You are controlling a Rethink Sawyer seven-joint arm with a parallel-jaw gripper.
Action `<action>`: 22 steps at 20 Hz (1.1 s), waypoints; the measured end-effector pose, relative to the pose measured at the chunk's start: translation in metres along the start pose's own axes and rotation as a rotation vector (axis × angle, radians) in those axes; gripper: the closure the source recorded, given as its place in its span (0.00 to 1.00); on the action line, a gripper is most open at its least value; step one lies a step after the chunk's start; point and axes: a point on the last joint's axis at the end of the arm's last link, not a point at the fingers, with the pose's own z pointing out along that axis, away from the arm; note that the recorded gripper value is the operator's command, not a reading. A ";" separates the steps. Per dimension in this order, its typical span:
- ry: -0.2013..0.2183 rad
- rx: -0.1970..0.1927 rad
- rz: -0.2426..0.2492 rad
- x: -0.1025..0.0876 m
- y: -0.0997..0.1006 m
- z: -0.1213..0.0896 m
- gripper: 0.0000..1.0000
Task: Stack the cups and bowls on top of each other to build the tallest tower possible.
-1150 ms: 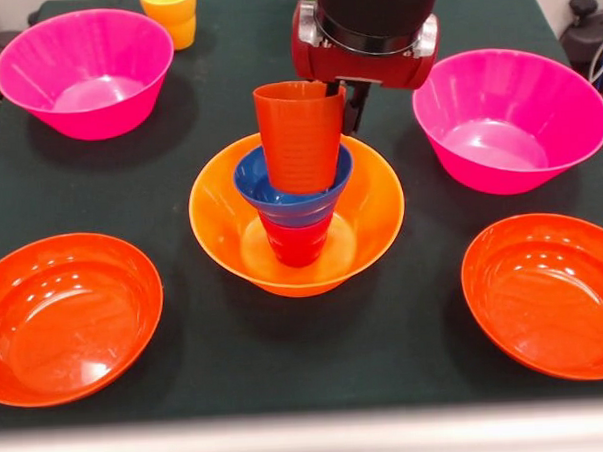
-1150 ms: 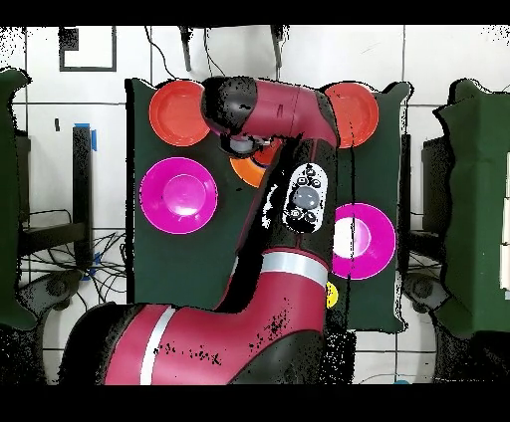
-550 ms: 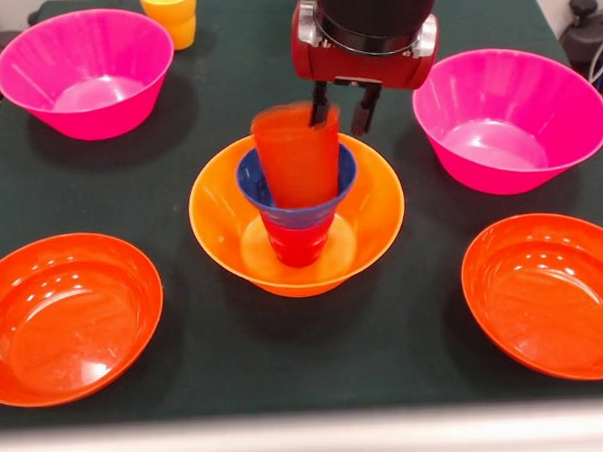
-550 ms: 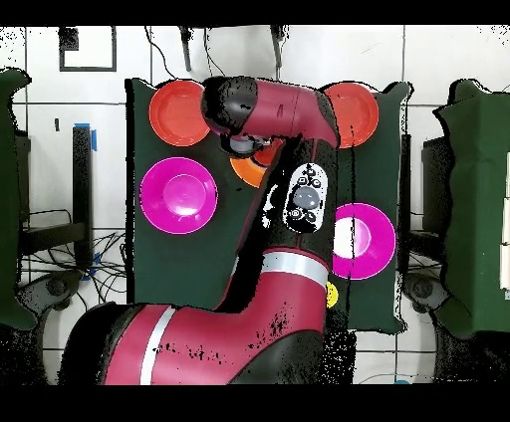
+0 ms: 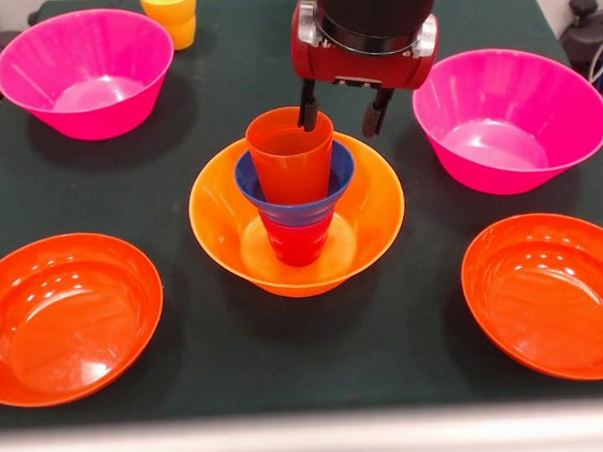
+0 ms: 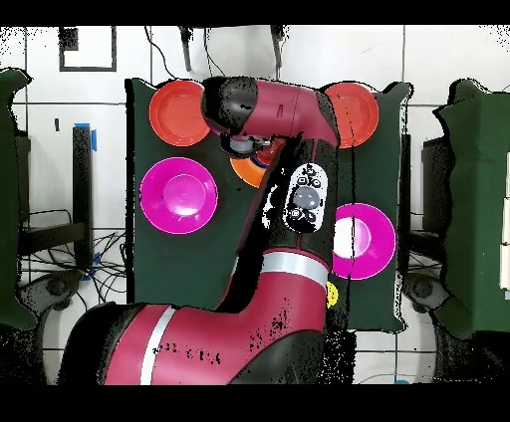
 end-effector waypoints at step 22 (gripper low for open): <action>-0.019 -0.001 0.013 0.003 -0.009 -0.032 0.00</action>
